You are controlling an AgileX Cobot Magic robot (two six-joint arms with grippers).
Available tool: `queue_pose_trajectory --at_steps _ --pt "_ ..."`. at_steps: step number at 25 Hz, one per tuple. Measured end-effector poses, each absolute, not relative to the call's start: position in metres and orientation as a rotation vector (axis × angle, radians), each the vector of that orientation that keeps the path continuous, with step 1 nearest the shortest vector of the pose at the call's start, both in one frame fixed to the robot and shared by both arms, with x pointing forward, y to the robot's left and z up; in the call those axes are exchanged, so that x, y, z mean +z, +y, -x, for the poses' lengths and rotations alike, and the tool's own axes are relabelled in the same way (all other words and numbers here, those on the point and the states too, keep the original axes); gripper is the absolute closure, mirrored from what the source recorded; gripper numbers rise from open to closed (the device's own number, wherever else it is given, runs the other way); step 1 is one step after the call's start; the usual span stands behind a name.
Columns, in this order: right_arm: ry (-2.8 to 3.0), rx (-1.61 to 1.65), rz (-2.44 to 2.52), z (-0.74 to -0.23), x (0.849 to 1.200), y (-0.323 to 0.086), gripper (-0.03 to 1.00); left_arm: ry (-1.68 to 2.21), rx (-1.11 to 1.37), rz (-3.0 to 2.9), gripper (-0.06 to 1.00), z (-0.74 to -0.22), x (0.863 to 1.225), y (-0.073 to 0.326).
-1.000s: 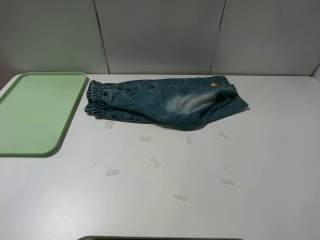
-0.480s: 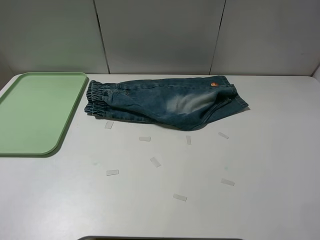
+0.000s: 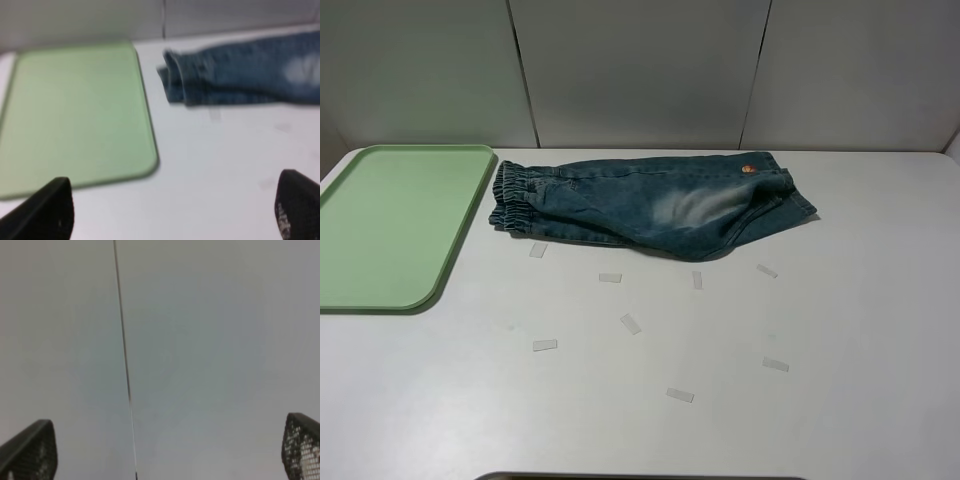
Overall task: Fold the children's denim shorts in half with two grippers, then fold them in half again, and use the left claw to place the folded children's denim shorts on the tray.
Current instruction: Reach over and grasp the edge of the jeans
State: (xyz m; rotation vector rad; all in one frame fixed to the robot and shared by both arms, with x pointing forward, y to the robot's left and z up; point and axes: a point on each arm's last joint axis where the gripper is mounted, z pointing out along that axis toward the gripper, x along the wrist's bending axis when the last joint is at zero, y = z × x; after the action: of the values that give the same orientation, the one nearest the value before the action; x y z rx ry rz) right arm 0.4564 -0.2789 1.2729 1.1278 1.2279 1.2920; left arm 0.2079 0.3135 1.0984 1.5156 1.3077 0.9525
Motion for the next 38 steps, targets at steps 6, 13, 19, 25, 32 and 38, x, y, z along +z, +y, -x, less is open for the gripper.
queue_pose_trajectory --at_steps 6,13,19,25,32,38 --pt "1.228 1.293 -1.128 -0.456 1.273 -0.279 0.29 1.407 0.779 -1.661 0.15 -0.234 1.047 0.302" --pt "1.235 1.288 -1.135 -0.456 1.272 -0.279 0.29 1.397 0.788 -1.65 0.15 -0.235 1.047 0.302" --pt "1.281 1.294 -1.217 -0.457 1.265 -0.278 0.29 1.395 0.789 -1.65 0.15 -0.235 1.047 0.302" --pt "1.423 1.294 -1.422 -0.454 1.247 -0.272 0.29 1.394 0.789 -1.649 0.15 -0.235 1.047 0.302" --pt "1.751 1.076 -1.735 -0.46 1.197 -0.264 0.29 1.394 0.79 -1.65 0.15 -0.235 1.047 0.302" --pt "1.921 0.881 -1.83 -0.483 1.138 -0.262 0.29 1.394 0.79 -1.65 0.15 -0.235 1.047 0.302"
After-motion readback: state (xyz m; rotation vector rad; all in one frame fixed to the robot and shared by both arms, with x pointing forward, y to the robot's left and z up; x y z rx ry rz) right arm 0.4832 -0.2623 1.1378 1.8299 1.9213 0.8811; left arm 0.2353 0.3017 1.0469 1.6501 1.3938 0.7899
